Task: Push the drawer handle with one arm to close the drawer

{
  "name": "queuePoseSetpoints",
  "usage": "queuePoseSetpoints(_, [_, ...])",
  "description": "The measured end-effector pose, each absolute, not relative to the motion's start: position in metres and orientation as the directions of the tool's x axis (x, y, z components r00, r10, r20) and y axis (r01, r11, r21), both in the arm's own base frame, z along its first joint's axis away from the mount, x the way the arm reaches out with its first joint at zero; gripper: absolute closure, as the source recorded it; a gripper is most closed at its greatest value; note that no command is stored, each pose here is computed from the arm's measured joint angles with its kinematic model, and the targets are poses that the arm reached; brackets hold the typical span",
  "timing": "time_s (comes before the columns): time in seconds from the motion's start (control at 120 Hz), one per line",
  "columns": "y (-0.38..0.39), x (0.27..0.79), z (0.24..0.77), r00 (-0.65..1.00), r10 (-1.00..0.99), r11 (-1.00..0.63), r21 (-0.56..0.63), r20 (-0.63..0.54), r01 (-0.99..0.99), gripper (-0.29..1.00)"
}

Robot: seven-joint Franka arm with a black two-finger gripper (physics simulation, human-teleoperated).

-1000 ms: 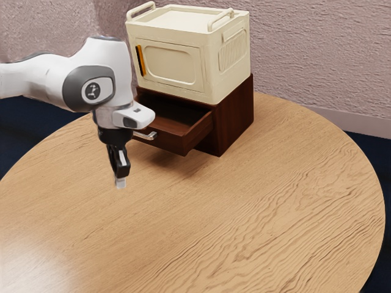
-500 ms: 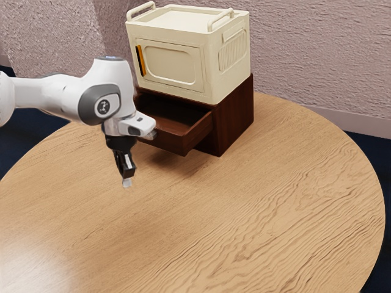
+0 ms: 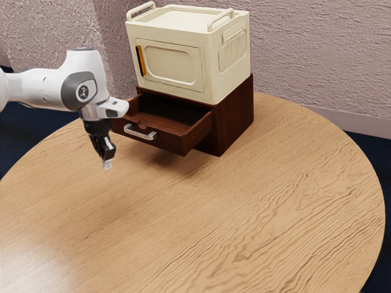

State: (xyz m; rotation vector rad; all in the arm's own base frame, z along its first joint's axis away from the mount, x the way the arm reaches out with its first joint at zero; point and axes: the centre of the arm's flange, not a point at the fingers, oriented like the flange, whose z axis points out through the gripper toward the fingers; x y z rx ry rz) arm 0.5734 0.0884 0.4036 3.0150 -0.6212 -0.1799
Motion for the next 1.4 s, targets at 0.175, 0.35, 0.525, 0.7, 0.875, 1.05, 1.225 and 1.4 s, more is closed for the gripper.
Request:
queuePoseSetpoints(0.175, [0.098, 0.6, 0.422, 0.932, -0.356, -0.934, 0.045, -0.069, -0.354, 0.79])
queuePoseSetpoints(0.35, [0.117, 0.621, 0.415, 0.942, -0.326, -0.945, 0.015, -0.076, -0.326, 0.79])
queuePoseSetpoints(0.525, [0.12, 0.641, 0.408, 0.946, -0.318, -0.948, 0.011, -0.067, -0.318, 0.79])
queuePoseSetpoints(0.7, [0.107, 0.656, 0.409, 0.942, -0.332, -0.943, 0.009, -0.051, -0.332, 0.79])
queuePoseSetpoints(0.875, [0.109, 0.671, 0.417, 0.945, -0.326, -0.945, 0.0, -0.021, -0.326, 0.79])
queuePoseSetpoints(1.05, [0.109, 0.686, 0.403, 0.946, -0.322, -0.946, -0.013, -0.031, -0.323, 0.79])
queuePoseSetpoints(1.225, [0.106, 0.695, 0.402, 0.946, -0.324, -0.946, -0.018, -0.021, -0.324, 0.79])
queuePoseSetpoints(1.4, [0.11, 0.702, 0.403, 0.95, -0.312, -0.95, -0.02, -0.008, -0.312, 0.79])
